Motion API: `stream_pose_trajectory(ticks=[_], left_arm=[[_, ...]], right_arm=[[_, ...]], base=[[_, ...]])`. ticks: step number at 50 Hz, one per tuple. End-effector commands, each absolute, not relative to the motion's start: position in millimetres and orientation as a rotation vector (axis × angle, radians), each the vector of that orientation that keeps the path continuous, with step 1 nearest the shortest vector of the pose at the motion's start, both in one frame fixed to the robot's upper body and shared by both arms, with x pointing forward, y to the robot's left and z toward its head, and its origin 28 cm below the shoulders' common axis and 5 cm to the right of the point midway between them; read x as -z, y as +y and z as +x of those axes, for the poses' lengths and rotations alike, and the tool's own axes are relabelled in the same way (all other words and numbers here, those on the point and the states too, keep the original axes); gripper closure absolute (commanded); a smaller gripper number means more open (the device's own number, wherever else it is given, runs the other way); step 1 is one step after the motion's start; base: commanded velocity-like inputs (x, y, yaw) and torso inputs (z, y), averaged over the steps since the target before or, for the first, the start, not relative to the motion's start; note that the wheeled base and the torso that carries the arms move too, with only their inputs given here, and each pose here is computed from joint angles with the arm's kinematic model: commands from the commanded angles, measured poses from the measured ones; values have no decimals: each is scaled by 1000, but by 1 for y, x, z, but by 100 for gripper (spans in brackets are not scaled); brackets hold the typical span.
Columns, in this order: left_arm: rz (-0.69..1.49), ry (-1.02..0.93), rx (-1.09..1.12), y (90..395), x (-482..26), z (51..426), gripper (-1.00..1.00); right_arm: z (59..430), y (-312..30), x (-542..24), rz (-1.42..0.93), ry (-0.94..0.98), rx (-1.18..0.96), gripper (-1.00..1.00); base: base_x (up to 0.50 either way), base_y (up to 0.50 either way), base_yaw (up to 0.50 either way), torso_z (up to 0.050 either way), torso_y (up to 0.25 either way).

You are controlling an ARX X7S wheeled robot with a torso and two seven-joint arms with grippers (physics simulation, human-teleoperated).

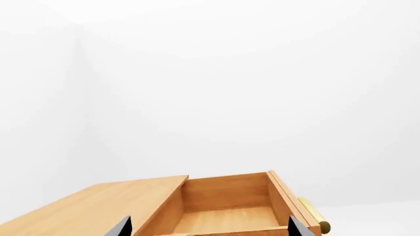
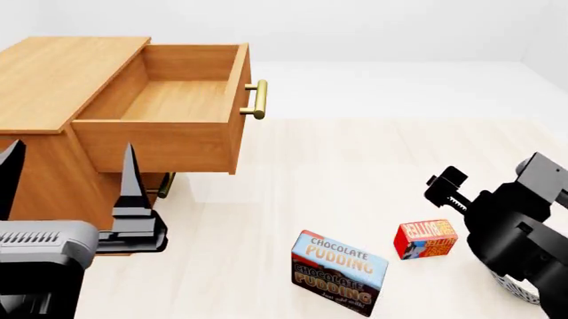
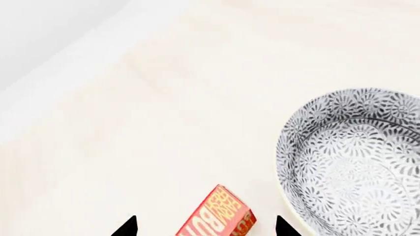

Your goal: Put the butter at the back in the top drawer of the cabinet and close it.

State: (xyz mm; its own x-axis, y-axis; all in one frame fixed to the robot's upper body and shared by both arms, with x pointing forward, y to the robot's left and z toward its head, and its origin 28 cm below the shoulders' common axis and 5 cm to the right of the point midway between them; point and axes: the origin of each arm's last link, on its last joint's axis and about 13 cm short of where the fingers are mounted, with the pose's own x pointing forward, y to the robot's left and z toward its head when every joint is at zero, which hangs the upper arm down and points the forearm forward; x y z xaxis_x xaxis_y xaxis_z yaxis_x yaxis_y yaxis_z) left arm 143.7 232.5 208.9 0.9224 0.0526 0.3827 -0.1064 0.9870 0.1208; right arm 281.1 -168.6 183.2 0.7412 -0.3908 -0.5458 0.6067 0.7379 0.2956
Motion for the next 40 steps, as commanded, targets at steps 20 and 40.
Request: stream_pose_trajectory(ticks=[20,40], left_arm=[[117,-364,-70,232,-199,146,-100],[121,-345,-59,230,-193,150,-100]], right_arm=[[303,-125,-190,468,596,755,-100],[331,-125,-198,547,656,806,-100]], base=[[0,0,0,0,0],[0,0,0,0,0]])
